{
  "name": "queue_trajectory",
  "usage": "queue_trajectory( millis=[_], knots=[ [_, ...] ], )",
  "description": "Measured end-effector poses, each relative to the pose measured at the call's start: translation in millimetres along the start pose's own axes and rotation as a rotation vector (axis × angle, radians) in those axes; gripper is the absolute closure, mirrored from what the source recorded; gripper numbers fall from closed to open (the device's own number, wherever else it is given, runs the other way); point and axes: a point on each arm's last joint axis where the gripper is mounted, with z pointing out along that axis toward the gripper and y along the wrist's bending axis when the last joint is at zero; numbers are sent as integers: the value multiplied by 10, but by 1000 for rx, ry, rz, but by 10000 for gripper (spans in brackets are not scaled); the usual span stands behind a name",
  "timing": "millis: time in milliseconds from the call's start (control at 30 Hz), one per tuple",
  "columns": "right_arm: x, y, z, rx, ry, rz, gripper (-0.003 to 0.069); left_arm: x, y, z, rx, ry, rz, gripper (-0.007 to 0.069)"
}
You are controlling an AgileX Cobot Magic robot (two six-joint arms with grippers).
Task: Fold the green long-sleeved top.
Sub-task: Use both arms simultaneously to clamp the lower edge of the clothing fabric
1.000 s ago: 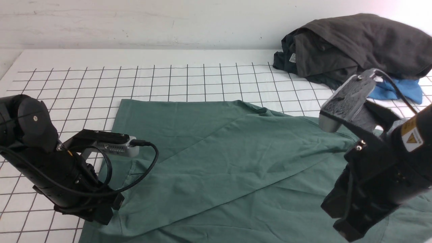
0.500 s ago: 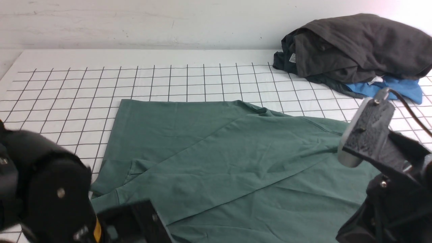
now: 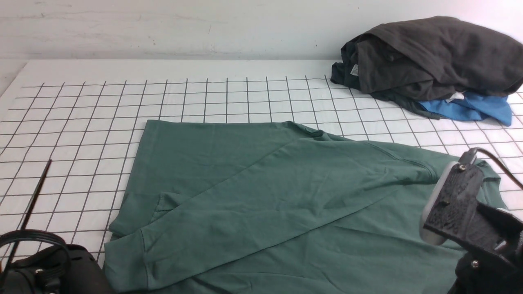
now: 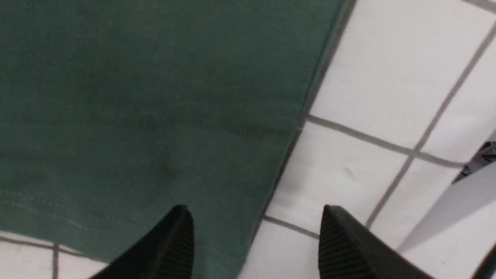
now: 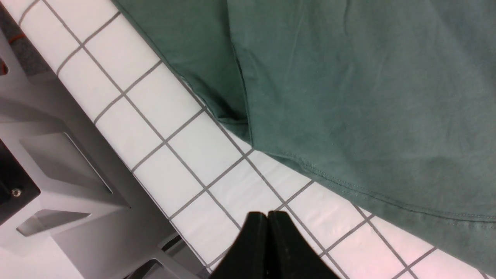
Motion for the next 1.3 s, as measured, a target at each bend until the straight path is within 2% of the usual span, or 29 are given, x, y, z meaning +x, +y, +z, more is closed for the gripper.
queue_trajectory(
  millis=[300,533,733,867,967,1000,1067,1100,1133,1300],
  knots=[
    [2,-7,3,8,1,-3,673,-119,66,155,-14,64,-57,223],
    [4,-13,3,14,3,-7,673,-159,169,101,-113,51,-93,223],
    [5,-19,3,20,5,-10,673,-169,185,99,-129,41,-93,226],
    [6,-21,2,23,6,-11,673,-185,190,99,-133,23,-91,280],
    [7,-25,2,27,7,-13,673,-186,189,99,-133,22,-91,388],
    [8,-27,2,29,7,-14,673,-186,185,100,-128,21,-95,462],
    [9,-30,2,33,9,-16,673,-189,179,100,-121,18,-102,547],
    [9,-31,2,34,9,-17,673,-189,178,101,-121,18,-102,547],
    [11,-39,2,43,11,-21,673,-191,170,102,-112,15,-110,596],
    [20,-78,-1,85,23,-40,673,-184,180,28,-77,24,-164,623]
  ],
)
